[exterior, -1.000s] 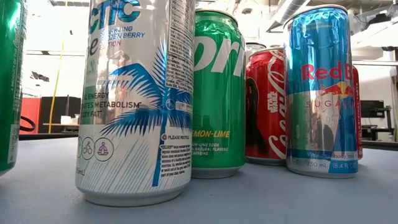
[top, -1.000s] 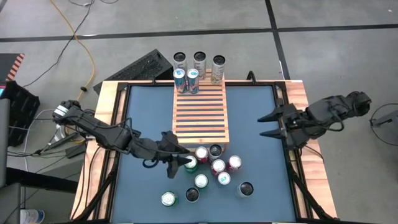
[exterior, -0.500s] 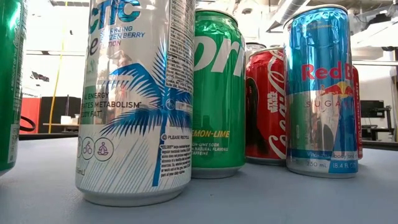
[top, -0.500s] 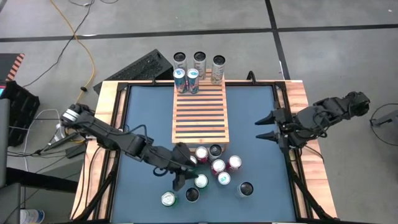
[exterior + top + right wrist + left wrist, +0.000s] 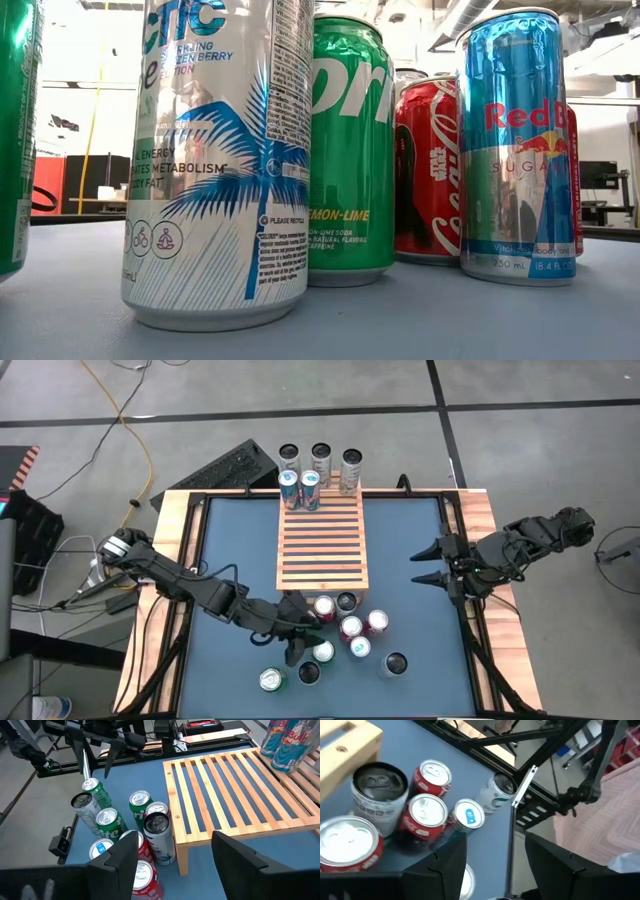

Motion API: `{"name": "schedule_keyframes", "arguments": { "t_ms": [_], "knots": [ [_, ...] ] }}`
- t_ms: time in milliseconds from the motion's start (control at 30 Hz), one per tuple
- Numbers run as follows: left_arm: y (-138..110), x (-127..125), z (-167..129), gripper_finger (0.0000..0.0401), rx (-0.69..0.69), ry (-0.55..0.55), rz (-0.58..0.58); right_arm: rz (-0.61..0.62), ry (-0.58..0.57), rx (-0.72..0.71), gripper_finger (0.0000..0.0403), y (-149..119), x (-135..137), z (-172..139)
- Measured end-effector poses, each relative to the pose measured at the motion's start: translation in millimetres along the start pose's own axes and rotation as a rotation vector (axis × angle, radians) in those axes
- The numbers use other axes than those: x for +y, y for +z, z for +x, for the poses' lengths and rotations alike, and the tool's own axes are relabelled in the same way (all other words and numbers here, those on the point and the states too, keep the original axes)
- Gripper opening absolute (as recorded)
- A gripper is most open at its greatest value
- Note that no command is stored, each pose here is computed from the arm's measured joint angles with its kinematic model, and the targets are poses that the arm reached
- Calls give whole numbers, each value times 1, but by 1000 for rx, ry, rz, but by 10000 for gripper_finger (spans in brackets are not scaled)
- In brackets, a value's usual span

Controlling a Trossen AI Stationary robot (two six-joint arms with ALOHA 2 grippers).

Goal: Place canned beverage on shelf
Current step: Put the blue soda can on the shelf aligned with the other blue soda can

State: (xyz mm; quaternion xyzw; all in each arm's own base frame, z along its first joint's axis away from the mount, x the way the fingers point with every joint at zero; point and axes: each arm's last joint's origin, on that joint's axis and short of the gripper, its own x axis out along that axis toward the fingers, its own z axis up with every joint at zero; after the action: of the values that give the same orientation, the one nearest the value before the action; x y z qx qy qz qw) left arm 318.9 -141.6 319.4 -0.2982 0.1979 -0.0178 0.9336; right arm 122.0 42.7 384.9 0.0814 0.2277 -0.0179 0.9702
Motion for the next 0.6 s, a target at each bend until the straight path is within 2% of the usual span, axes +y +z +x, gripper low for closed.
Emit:
{"name": "schedule_keyframes", "arguments": {
  "t_ms": [167,400,600],
  "knots": [
    [0,-1,0,200,10,-16,103,-10,-10,26,232,-3,-1,0],
    [1,-1,0,254,13,-32,177,-26,-69,173,232,-13,2,15],
    [17,-6,2,284,-42,-19,293,-44,-84,220,232,-14,6,28]
  ]
}}
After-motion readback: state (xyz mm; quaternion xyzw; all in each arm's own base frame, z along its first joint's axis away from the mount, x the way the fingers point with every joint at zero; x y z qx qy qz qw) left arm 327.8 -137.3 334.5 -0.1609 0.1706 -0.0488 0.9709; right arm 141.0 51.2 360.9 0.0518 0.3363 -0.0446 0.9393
